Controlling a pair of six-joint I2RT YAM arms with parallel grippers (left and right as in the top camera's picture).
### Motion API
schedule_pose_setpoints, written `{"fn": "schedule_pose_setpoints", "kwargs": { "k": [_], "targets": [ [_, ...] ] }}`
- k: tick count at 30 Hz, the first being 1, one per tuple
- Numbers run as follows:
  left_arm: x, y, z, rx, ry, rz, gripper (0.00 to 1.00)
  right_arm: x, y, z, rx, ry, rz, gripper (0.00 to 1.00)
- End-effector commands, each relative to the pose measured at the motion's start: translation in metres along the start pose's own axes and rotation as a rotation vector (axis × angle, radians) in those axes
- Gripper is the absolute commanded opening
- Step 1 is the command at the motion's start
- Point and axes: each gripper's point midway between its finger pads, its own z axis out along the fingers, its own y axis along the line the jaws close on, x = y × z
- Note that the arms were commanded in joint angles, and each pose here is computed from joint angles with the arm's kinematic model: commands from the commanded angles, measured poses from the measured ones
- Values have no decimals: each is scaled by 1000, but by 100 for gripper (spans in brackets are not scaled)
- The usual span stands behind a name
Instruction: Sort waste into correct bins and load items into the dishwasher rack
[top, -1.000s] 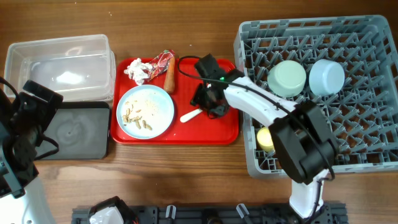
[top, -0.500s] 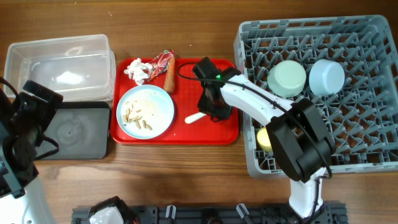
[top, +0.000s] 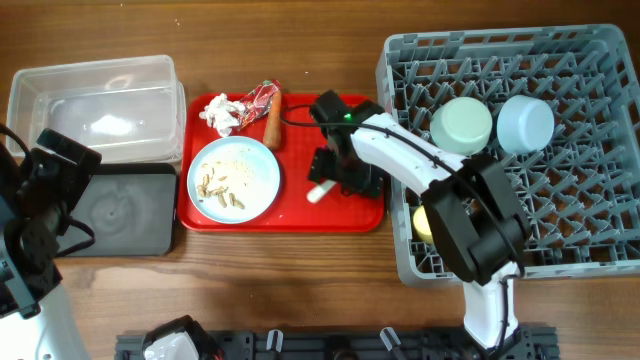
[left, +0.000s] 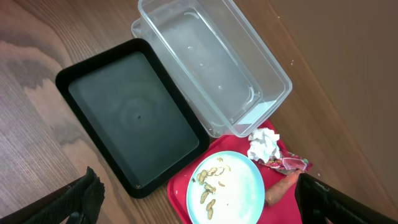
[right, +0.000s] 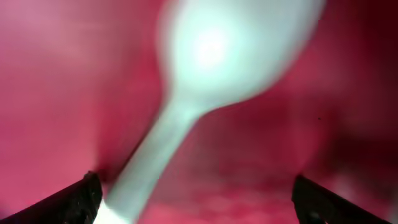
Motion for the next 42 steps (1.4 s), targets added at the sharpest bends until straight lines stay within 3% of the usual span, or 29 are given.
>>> {"fn": "schedule_pose_setpoints", "kwargs": {
  "k": [1, 5, 8, 9, 10, 12, 15, 19, 20, 23, 25, 37, 42],
  "targets": [
    [-4, 3, 0, -15, -16, -15, 100, -8, -33, 14, 152, -25, 47, 100],
    [-4, 3, 0, -15, -16, -15, 100, -16, -66, 5, 320, -89, 12, 100],
    [-4, 3, 0, -15, -16, -15, 100, -17, -31, 14, 151, -49, -137, 100],
    [-4, 3, 0, -15, -16, -15, 100, -11, -11, 16, 46, -5, -234, 93],
    [-4, 3, 0, -15, -16, -15, 100, -3, 8, 15, -60, 36, -302, 63],
    [-4, 3, 0, -15, -16, -15, 100, 2, 23, 14, -137, 69, -236, 33],
    [-4, 3, 0, -15, -16, -15, 100, -2, 14, 15, -84, 49, -130, 23],
    [-4, 3, 0, -15, -16, -15, 100, -1, 1, 16, -24, 50, -81, 22],
    [-4, 3, 0, -15, -16, -15, 100, -6, -3, 16, 2, 21, -82, 13],
    [-4, 3, 0, -15, -16, -15, 100, -23, 3, 16, -1, -65, -276, 4],
    [-4, 3, 0, -15, -16, -15, 100, -25, 7, 15, -15, -72, -343, 4],
    [-4, 3, 0, -15, -16, -15, 100, -29, 11, 7, -31, -91, -348, 4],
    [-4, 3, 0, -15, -16, -15, 100, -21, 39, 4, -172, -79, -622, 4]
  ]
}}
